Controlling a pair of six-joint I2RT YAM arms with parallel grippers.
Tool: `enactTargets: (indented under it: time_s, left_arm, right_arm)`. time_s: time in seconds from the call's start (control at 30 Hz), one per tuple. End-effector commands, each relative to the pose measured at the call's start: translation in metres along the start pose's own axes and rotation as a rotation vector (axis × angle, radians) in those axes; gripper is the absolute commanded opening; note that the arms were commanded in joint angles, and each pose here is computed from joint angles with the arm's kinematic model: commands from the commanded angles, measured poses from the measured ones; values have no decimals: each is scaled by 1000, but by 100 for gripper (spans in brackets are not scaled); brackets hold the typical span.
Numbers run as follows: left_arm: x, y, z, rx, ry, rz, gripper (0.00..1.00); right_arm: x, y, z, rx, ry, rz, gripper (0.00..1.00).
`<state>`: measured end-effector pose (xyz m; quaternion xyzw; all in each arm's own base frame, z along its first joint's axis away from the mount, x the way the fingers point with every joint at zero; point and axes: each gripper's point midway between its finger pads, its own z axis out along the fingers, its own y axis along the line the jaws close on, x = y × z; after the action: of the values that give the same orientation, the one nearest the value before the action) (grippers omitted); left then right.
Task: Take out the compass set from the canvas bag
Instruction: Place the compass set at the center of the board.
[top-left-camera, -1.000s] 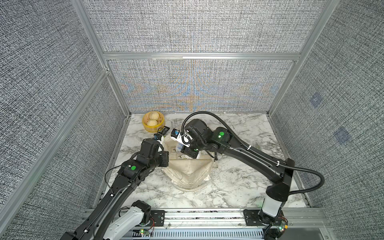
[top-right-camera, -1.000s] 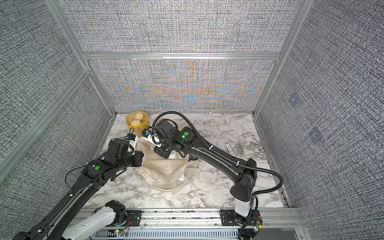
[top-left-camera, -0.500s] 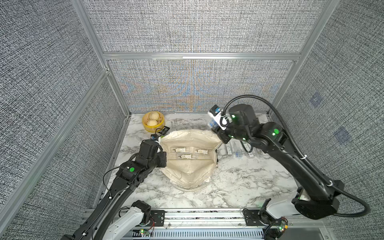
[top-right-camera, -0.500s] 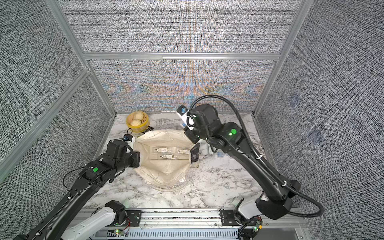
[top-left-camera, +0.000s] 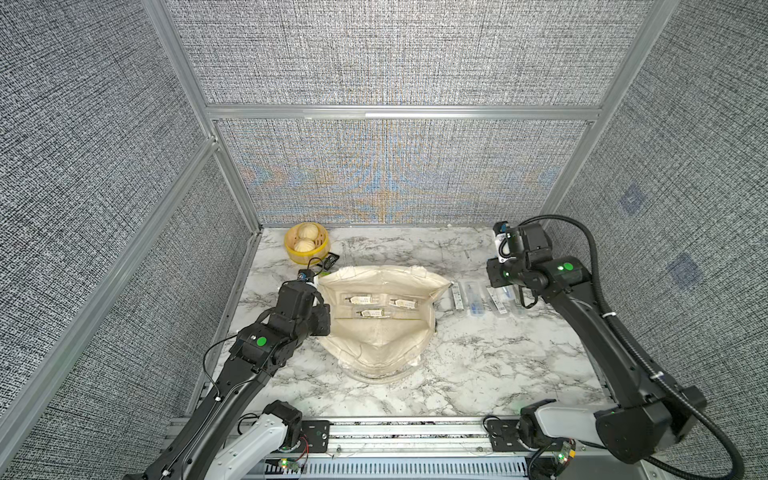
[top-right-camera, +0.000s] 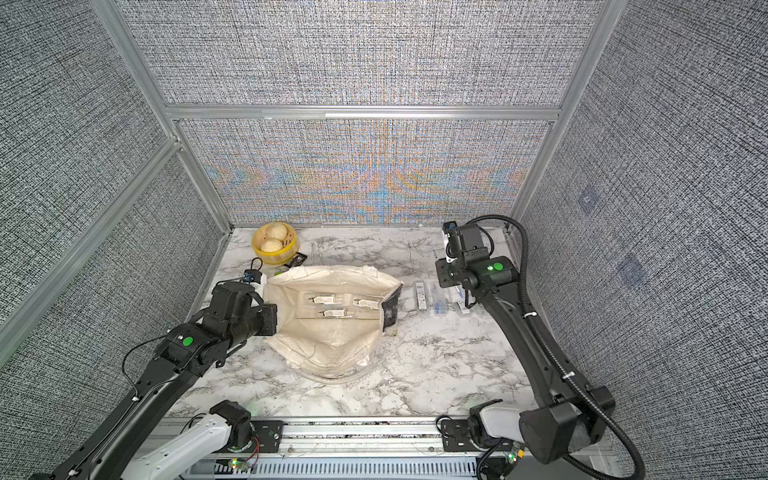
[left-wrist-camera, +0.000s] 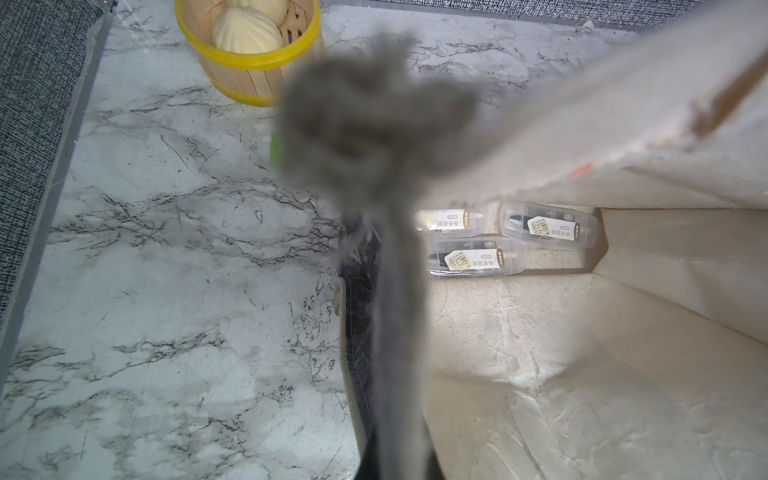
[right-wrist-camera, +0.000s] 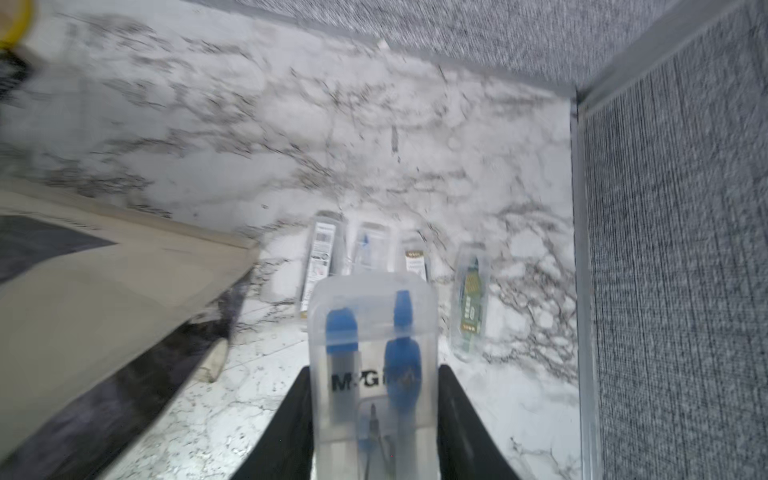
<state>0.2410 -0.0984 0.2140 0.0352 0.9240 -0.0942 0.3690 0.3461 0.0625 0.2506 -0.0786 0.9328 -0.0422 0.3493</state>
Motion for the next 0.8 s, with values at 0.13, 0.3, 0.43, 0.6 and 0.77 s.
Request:
enactTargets:
  time_s: [0.13,0.3,0.43,0.6,0.77]
  left_arm:
    - [-9,-4,-1,17,-30,-5,0]
    - [-10,-3,-4,21,-43,-9,0]
    - [-10,-4,-5,26,-46,-8,0]
    - [-11,-5,-5,31,-46,-8,0]
    - [-11,-5,-5,32,-47,-7,0]
  right_arm:
    - [31,-6,59,23,78,130,32]
    - [72,28,77,-70,186,224,32]
    - [116,49,80,-87,329,300,32]
    - [161,80,75,-71,407,246,32]
    - [190,105,86,-90,472,229,32]
